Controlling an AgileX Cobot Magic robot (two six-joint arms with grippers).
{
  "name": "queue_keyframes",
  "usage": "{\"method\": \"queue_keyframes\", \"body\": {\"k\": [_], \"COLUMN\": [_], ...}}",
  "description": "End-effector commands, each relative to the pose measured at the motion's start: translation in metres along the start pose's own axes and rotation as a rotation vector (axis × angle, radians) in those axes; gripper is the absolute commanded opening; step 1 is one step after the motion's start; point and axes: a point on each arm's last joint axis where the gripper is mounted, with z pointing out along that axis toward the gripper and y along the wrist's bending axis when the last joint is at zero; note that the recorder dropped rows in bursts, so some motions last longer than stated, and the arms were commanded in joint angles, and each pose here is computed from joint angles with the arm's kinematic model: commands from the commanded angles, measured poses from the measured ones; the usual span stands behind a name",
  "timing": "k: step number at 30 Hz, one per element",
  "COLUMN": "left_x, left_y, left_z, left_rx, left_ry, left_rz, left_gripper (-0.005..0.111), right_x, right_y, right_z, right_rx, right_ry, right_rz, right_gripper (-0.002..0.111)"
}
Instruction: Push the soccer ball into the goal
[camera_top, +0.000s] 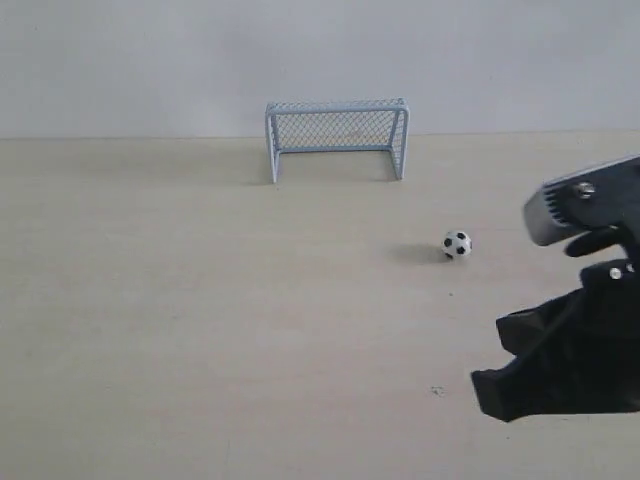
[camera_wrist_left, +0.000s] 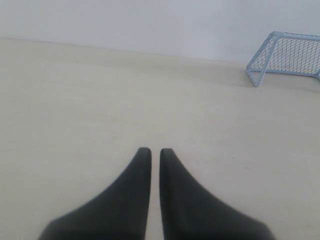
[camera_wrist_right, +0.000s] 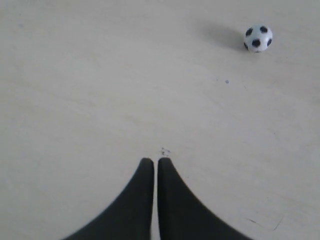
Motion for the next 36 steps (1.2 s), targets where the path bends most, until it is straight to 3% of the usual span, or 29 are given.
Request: {"method": "queue_keyframes", "body": {"k": [1, 11, 26, 32, 36], "left_x": [-0.002, -0.002, -0.002, -0.002, -0.002], "left_y": [0.000, 0.000, 0.000, 0.000, 0.000], "left_z": [-0.001, -0.001, -0.001, -0.001, -0.001], "left_rx": [0.001, 0.001, 0.001, 0.001, 0.001], "left_ry": [-0.010, -0.010, -0.010, -0.010, -0.010], "left_rz": [-0.013, -0.013, -0.013, -0.013, -0.013], "left_gripper": [0.006, 0.006, 0.006, 0.006, 0.006], "right_x": [0.009, 0.008, 0.006, 0.007, 0.029], "right_y": [-0.010, -0.021, -0.022, -0.035, -0.053], "right_z": [-0.022, -0.056, -0.058, -0.057, -0.053], "right_rx": [-0.043, -0.096, -0.094, -0.075, 0.011], "right_ry": [-0.095, -0.258, -0.283, -0.419, -0.502], "right_rz": [0.074, 0.118, 0.105, 0.181, 0.242], "right_gripper": [0.000, 0.000, 0.000, 0.000, 0.000]}}
